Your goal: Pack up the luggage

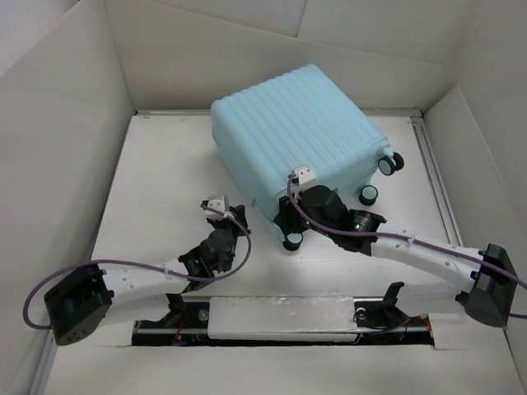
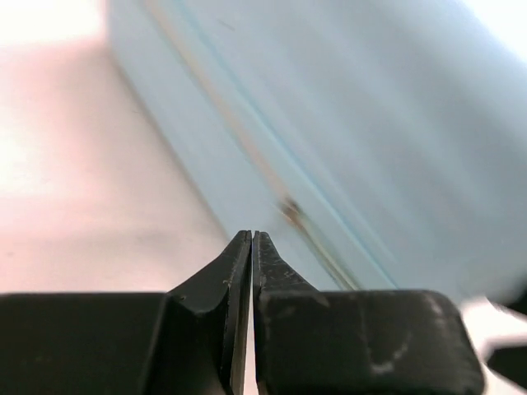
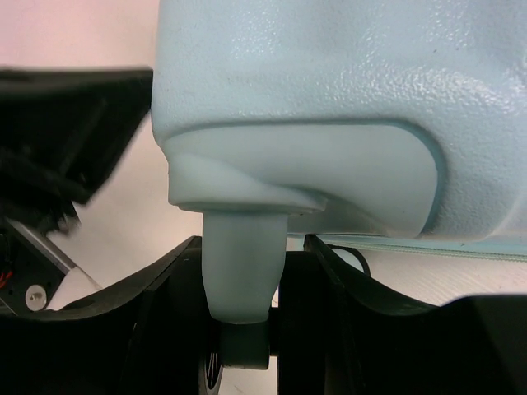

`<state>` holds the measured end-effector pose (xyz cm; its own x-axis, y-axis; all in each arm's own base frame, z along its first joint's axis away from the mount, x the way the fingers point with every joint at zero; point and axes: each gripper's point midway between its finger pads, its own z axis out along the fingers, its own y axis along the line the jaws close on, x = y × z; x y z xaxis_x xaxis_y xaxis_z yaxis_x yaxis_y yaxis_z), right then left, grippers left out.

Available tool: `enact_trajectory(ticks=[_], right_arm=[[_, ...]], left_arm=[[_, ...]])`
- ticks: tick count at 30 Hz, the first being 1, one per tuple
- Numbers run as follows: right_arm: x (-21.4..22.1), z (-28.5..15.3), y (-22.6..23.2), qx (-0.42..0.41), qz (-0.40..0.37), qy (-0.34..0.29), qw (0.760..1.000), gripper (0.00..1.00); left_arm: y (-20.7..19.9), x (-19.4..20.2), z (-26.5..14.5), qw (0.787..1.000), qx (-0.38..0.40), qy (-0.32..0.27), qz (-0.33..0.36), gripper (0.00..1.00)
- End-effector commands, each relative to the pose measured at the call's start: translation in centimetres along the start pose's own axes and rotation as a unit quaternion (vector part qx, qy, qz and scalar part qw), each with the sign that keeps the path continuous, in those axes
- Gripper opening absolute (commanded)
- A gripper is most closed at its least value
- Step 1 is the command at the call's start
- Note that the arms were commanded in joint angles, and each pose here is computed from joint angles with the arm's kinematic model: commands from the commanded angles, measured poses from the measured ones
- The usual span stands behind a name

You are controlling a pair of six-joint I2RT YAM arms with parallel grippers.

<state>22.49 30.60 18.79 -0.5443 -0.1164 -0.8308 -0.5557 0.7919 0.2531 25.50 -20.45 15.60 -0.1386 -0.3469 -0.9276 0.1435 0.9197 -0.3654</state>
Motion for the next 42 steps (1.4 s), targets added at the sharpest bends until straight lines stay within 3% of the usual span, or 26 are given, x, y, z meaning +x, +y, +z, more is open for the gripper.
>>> enact_trajectory(ticks=[1,5,9,11,15,23,28,35,38,40,42], right_arm=[[-2.4,-1.9,1.5,-0.041,-0.01,-0.043,0.998,0.0],[-2.0,-2.3,1.0,-0.035,-0.01,-0.043,0.998,0.0],[-3.6,-2.6,1.0,-0.037,-0.012,-0.059,0.998,0.0],[-3.6,-2.0,1.3,-0.039,-0.014,-0.051,0.998,0.0],[-4.6,-1.7,2.2,-0.052,-0.013,-0.054,0.997,0.0],[-5.1,-1.8,2.8,-0.064,-0.013,-0.055,0.996,0.0],[-5.4,-1.6,3.5,-0.082,-0.013,-0.06,0.995,0.0],[-4.1,-1.4,4.2,-0.098,-0.018,-0.05,0.994,0.0],[-3.0,-1.3,4.3,-0.102,-0.021,-0.046,0.994,0.0],[-2.8,-1.4,4.4,-0.107,-0.016,-0.047,0.993,0.0],[-2.4,-1.4,4.5,-0.115,-0.011,-0.048,0.992,0.0]], left_arm=[[2.7,-1.0,0.5,0.998,-0.043,-0.017,-0.032,0.0],[2.4,-1.6,0.5,0.999,-0.017,-0.011,-0.047,0.0],[-4.1,-0.4,-1.9,0.986,0.153,0.04,-0.046,0.0],[-6.0,0.5,-3.4,0.979,0.192,0.058,-0.043,0.0],[-7.6,2.3,-4.5,0.972,0.22,0.081,-0.015,0.36],[-8.2,4.0,-4.4,0.967,0.233,0.104,0.012,0.55],[-9.4,4.6,-3.3,0.967,0.231,0.108,0.031,0.55],[-8.9,2.9,-1.1,0.982,0.179,0.056,0.009,0.53],[-9.0,1.8,-0.8,0.984,0.174,0.035,-0.002,0.29],[-8.9,1.0,-0.4,0.987,0.157,0.019,-0.011,0.21],[-8.7,1.0,0.0,0.989,0.145,0.013,-0.005,0.21]])
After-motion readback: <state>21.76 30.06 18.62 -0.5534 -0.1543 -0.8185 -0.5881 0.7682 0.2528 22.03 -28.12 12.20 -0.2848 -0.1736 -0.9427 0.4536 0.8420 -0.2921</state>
